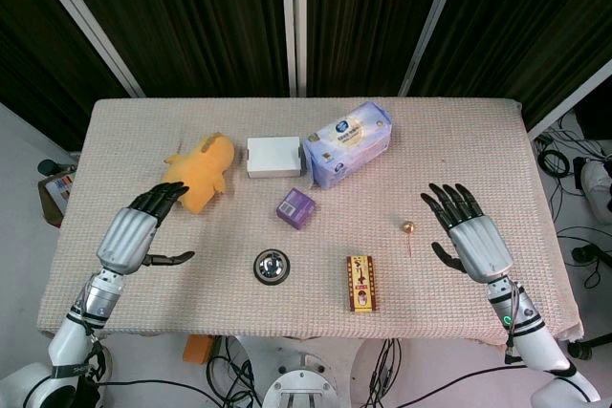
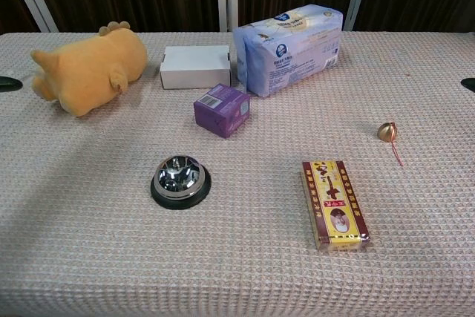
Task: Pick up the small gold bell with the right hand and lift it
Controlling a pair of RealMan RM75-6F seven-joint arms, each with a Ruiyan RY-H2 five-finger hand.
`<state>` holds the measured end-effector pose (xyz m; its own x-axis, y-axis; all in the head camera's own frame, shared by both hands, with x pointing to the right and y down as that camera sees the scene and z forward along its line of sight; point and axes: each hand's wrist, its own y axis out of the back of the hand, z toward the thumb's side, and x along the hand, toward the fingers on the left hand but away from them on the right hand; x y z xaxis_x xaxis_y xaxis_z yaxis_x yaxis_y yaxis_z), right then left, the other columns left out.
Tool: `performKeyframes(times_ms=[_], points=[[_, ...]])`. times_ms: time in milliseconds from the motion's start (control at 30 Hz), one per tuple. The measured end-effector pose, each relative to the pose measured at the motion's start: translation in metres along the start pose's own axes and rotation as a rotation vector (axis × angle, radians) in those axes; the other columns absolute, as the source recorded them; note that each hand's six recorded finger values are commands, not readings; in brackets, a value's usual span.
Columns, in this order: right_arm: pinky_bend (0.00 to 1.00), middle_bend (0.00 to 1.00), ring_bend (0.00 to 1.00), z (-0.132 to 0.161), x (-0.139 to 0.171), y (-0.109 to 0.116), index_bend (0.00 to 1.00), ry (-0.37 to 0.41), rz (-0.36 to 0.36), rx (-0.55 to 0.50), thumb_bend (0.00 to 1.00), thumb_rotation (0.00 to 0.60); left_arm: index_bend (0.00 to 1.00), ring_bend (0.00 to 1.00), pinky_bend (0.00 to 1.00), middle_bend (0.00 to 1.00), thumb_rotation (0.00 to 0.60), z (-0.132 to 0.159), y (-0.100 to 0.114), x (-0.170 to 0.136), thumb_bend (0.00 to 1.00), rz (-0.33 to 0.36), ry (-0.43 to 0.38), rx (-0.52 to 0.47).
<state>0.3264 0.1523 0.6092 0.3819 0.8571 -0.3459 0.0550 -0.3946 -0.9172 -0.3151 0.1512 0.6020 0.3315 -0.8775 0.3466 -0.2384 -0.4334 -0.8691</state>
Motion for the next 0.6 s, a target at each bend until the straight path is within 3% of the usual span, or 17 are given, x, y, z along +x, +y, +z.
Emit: performKeyframes(times_ms=[367,600], points=[[0.00,0.00,0.00,-0.002,0.006,-0.007,0.00,-0.009,0.020,0.030,0.22,0.600,0.11,0.10,0.24,0.10,0.438,0.006,-0.005,-0.004,0.10,-0.007,-0.027,-0.015],[0.00,0.00,0.00,-0.015,0.005,-0.018,0.00,-0.072,0.076,0.113,0.24,0.600,0.11,0.10,0.25,0.10,0.437,0.008,-0.011,-0.013,0.10,-0.022,-0.017,-0.013]])
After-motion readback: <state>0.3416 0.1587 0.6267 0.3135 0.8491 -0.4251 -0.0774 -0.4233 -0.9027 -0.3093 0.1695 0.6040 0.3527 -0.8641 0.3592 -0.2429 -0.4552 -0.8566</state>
